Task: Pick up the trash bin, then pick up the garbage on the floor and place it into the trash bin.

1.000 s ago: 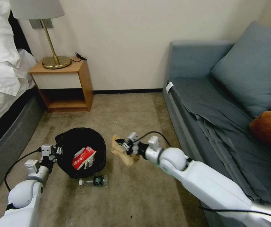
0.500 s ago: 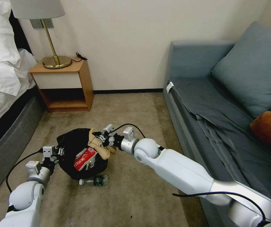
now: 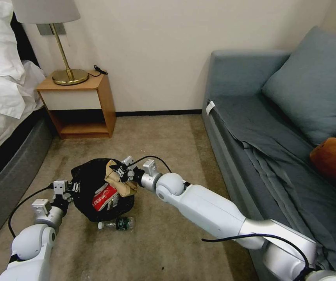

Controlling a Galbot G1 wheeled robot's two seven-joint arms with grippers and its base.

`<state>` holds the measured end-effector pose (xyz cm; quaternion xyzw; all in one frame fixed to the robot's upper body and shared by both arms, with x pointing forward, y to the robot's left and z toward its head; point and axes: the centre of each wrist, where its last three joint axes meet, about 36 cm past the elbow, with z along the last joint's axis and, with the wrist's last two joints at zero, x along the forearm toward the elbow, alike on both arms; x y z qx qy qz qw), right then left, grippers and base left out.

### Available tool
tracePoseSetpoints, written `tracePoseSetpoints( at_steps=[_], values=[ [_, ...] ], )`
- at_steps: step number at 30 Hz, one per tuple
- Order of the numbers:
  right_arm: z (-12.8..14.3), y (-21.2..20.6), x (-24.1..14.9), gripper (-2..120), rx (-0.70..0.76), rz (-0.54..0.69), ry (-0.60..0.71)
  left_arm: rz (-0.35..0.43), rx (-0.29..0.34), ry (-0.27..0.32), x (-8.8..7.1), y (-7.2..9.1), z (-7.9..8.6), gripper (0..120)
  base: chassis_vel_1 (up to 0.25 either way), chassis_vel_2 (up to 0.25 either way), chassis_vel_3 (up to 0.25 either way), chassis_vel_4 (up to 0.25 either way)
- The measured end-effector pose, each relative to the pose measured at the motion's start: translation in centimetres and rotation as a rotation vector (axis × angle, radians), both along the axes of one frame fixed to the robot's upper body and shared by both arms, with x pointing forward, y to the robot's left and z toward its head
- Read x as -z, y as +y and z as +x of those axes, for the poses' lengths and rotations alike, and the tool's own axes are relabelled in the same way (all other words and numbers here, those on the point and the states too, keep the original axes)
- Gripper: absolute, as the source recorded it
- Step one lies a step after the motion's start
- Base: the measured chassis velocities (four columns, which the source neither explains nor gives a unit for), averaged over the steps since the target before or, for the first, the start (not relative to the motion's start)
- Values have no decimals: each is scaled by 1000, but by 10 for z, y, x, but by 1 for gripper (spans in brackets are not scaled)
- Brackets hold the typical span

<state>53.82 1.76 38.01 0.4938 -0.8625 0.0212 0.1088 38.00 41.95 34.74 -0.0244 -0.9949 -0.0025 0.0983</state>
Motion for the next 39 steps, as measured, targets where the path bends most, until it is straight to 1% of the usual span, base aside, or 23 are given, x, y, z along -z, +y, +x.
tracePoseSetpoints(
  at_steps=[1,2,4,7,8,9,10,12,14,15,16,18,19,22,23,25,26,27,28,31,32,34,39],
  values=[
    [0,0,0,4,0,0,0,0,0,0,0,0,0,4,0,0,0,0],
    [-1,2,1,10,4,-4,-2,-2,0,-1,0,1,0,4,0,0,0,0],
    [-1,3,1,12,6,-5,-3,-3,1,-2,1,1,0,4,0,0,0,0],
    [-2,5,1,22,11,-6,-2,-6,3,-3,1,1,-1,4,0,0,0,0],
    [-2,5,1,22,11,-6,-2,-6,3,-3,1,1,-1,4,0,0,0,0],
    [-2,7,2,32,13,-8,0,-7,3,-3,2,3,-1,4,0,0,0,0],
    [-2,11,2,37,15,-7,2,-7,2,-3,3,4,-1,4,0,0,0,0],
    [-2,11,2,37,15,-7,2,-7,2,-3,3,4,-1,4,0,0,0,0],
    [-5,20,0,53,18,-2,4,-7,-4,-6,5,8,0,4,0,0,0,0],
    [-5,20,0,53,18,-2,4,-7,-4,-6,5,8,0,4,0,0,0,0],
    [-6,21,0,57,20,-2,4,-6,-8,-9,6,10,0,4,0,0,0,0],
    [-6,22,0,68,26,-8,3,0,-31,-19,7,21,2,4,0,0,0,0],
    [-6,22,0,68,26,-8,3,0,-31,-19,7,21,2,4,0,0,0,0],
    [-2,17,3,82,38,-42,-13,21,-69,-37,8,42,4,4,0,0,0,0],
    [-2,17,3,82,38,-42,-13,21,-69,-37,8,42,4,4,0,0,0,0],
    [1,11,7,93,40,-85,-23,28,-100,-45,5,60,4,4,0,0,0,0],
    [1,11,7,93,40,-85,-23,28,-100,-45,5,60,4,4,0,0,0,0],
    [4,8,9,98,32,-118,-28,34,-121,-50,3,71,4,4,0,0,0,0],
    [6,6,12,99,20,-139,-29,37,-136,-51,2,79,3,4,0,0,0,0],
    [7,5,17,100,9,-156,-28,40,-148,-51,1,85,2,4,0,0,0,0],
    [8,7,24,100,-1,-173,-20,42,-164,-51,1,94,0,4,0,0,0,0],
    [7,9,39,100,-14,-199,-8,46,-181,-53,-2,104,-3,4,0,0,0,0],
    [3,12,58,100,-31,-212,-5,56,-193,-45,-3,112,-8,4,0,0,0,0]
  ],
)
